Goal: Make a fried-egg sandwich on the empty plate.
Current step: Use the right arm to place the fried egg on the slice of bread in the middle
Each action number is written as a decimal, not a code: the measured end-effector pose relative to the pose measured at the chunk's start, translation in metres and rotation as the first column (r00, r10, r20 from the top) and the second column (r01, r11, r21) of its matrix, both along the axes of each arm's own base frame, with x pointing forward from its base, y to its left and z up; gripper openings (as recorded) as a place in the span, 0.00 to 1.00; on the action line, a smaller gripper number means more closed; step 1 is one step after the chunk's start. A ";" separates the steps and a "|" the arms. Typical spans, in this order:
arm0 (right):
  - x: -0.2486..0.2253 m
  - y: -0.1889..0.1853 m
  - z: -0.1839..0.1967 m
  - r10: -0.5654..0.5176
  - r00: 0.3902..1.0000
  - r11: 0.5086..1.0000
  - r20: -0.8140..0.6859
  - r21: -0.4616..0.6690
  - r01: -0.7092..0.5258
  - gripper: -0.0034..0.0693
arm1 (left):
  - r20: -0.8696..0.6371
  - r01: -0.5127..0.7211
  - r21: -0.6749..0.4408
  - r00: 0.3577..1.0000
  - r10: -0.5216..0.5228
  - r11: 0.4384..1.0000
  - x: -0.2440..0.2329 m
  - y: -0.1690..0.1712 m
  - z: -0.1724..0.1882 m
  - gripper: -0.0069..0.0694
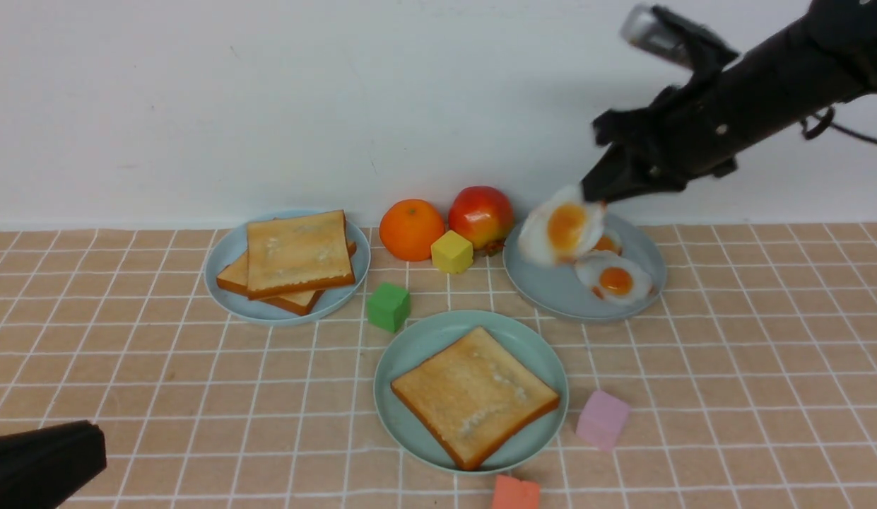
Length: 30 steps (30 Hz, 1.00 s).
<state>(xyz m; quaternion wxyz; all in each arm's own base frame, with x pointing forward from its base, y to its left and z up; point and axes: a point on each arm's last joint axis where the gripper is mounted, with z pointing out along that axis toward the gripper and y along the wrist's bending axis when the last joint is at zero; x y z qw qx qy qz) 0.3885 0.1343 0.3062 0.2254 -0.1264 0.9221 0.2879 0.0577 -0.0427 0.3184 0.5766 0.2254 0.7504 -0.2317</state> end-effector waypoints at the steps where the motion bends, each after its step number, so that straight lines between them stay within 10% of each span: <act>1: -0.007 0.009 -0.006 0.028 0.999 1.000 -0.017 -0.004 -0.028 0.15 | 0.004 -0.002 0.004 1.000 0.002 1.000 0.000 0.000 0.000 0.09; 23: -0.013 0.057 -0.116 0.050 0.980 0.999 -0.193 0.021 -0.047 0.15 | -0.036 -0.032 0.073 0.999 0.035 0.997 0.001 0.004 -0.006 0.11; 30: -0.007 0.045 -0.119 0.007 0.987 0.998 -0.162 -0.063 -0.017 0.43 | -0.072 -0.031 0.044 0.997 0.034 0.999 0.000 0.003 -0.008 0.12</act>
